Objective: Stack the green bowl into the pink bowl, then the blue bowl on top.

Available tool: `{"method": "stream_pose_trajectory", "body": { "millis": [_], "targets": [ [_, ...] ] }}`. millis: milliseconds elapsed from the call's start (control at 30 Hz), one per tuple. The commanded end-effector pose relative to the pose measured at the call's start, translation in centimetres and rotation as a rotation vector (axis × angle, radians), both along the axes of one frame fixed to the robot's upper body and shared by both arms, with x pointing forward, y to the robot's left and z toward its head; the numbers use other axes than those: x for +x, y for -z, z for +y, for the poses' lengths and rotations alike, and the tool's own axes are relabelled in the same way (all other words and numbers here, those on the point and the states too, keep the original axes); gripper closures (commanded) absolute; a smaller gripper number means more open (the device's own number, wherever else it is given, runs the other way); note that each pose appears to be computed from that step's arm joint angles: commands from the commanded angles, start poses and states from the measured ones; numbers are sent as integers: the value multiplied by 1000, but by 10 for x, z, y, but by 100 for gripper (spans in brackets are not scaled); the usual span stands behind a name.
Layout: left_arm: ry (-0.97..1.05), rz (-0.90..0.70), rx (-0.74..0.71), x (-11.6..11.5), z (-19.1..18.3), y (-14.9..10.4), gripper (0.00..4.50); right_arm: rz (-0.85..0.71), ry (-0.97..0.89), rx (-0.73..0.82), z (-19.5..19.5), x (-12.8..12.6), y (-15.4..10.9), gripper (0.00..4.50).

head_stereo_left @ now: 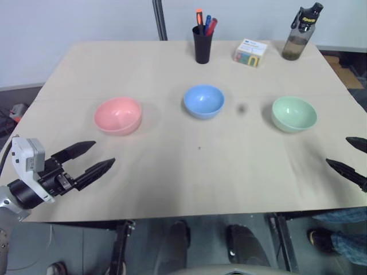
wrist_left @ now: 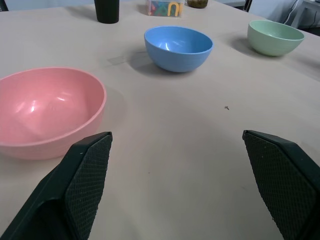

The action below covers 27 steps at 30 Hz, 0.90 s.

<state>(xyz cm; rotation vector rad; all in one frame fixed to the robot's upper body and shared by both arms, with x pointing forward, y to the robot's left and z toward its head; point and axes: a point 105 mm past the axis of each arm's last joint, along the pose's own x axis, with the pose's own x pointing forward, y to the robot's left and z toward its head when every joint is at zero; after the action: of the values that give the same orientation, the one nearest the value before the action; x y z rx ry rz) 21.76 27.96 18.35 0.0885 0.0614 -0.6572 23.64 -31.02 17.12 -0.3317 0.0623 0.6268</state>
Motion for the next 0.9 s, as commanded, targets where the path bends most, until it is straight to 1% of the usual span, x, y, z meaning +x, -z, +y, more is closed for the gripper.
{"method": "stream_pose_trajectory", "body": {
  "millis": [33, 100, 167, 367, 433, 533, 633, 733, 800, 900],
  "targets": [
    [3, -36, 21, 2, -1, -7, 8, -46, -30, -16, 9, 3, -15, 0],
    [-1, -33, 3, 7, -5, -4, 8, -46, -67, -11, 22, 7, -13, 0],
    [-8, -38, 2, 10, -7, -4, 8, -44, -78, -6, 27, 8, -13, 0],
    [-25, -47, 49, 14, -12, -3, 8, -47, -92, -3, 33, 12, -12, 0],
    [-54, -52, 90, 16, -12, -1, 8, -49, -109, 4, 39, 14, -11, 0],
    [-104, -58, 195, 21, -13, 5, 8, -62, -158, 18, 55, 18, -10, 0],
    [-138, -56, 260, 27, -18, 6, 8, -76, -238, 57, 81, 22, -11, 0],
    [-314, -12, 432, 44, -9, 5, 8, -102, -359, 99, 118, 24, -13, 0],
    [-351, -20, 549, 55, -10, 1, 8, -130, -435, 113, 144, 28, -13, 0],
    [-394, 9, 729, 68, -9, 1, 8, -164, -560, 141, 187, 31, -14, 0]
  ]
}}
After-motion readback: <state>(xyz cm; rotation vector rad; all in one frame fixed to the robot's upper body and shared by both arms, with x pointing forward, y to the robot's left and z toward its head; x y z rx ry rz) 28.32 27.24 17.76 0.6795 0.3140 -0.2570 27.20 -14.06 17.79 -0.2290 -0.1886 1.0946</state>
